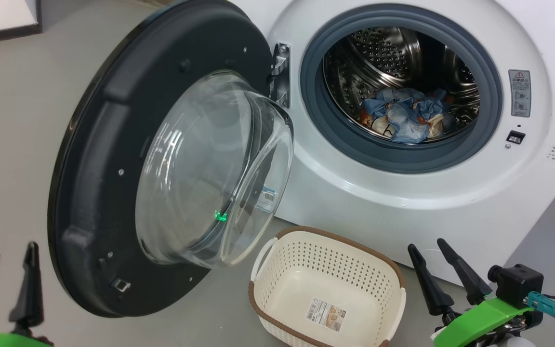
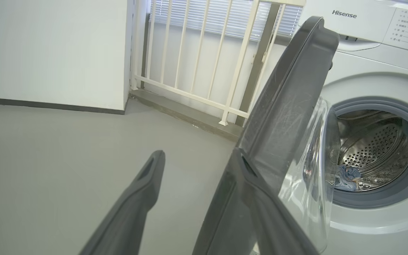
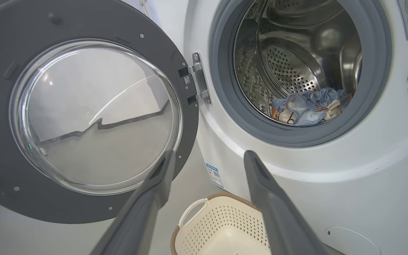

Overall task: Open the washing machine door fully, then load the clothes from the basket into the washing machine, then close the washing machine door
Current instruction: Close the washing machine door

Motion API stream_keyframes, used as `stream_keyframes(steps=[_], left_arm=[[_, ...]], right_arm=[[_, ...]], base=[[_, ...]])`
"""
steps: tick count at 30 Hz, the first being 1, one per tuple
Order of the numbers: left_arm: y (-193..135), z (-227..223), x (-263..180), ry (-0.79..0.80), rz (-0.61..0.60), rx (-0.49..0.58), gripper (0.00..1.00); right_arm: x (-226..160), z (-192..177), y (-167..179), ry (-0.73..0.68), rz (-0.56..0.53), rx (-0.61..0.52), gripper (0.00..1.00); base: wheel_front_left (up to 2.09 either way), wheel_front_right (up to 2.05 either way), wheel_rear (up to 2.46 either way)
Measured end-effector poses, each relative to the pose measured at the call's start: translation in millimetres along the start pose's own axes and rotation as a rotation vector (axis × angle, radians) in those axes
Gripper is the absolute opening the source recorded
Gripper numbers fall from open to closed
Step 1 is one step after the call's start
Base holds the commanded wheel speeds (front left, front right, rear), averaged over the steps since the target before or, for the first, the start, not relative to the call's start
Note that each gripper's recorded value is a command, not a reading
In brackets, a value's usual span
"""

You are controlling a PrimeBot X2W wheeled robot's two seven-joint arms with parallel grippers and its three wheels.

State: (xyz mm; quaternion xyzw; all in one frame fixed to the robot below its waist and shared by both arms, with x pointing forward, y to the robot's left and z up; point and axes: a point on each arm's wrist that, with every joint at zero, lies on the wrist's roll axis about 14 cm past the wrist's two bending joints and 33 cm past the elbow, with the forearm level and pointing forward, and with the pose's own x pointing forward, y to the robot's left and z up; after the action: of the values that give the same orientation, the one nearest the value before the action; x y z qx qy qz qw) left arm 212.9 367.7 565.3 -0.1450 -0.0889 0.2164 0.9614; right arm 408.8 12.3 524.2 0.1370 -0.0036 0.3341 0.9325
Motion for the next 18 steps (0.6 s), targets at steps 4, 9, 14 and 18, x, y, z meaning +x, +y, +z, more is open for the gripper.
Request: stream_keyframes(steps=[4,9,14,18], left_arm=[[-1.5,-7.1,-9.7,-0.03,0.03,0.024,1.0],[-1.1,-16.6,-20.2,-0.036,0.055,0.07,1.0],[-5.0,-23.0,-25.6,-0.051,0.061,0.092,1.0],[-5.3,-30.6,-30.6,-0.05,0.071,0.105,1.0]], right_arm=[[0.5,3.0,-4.0,-0.01,-0.012,0.001,1.0],[1.8,2.4,-3.6,-0.01,-0.01,0.005,1.0],[2.4,1.2,-2.1,-0.009,-0.009,0.012,1.0],[2.6,1.3,-1.6,-0.012,-0.01,0.016,1.0]], base=[[0.0,0.0,0.0],[0.0,0.0,0.0],[0.0,0.0,0.0],[0.0,0.0,0.0]])
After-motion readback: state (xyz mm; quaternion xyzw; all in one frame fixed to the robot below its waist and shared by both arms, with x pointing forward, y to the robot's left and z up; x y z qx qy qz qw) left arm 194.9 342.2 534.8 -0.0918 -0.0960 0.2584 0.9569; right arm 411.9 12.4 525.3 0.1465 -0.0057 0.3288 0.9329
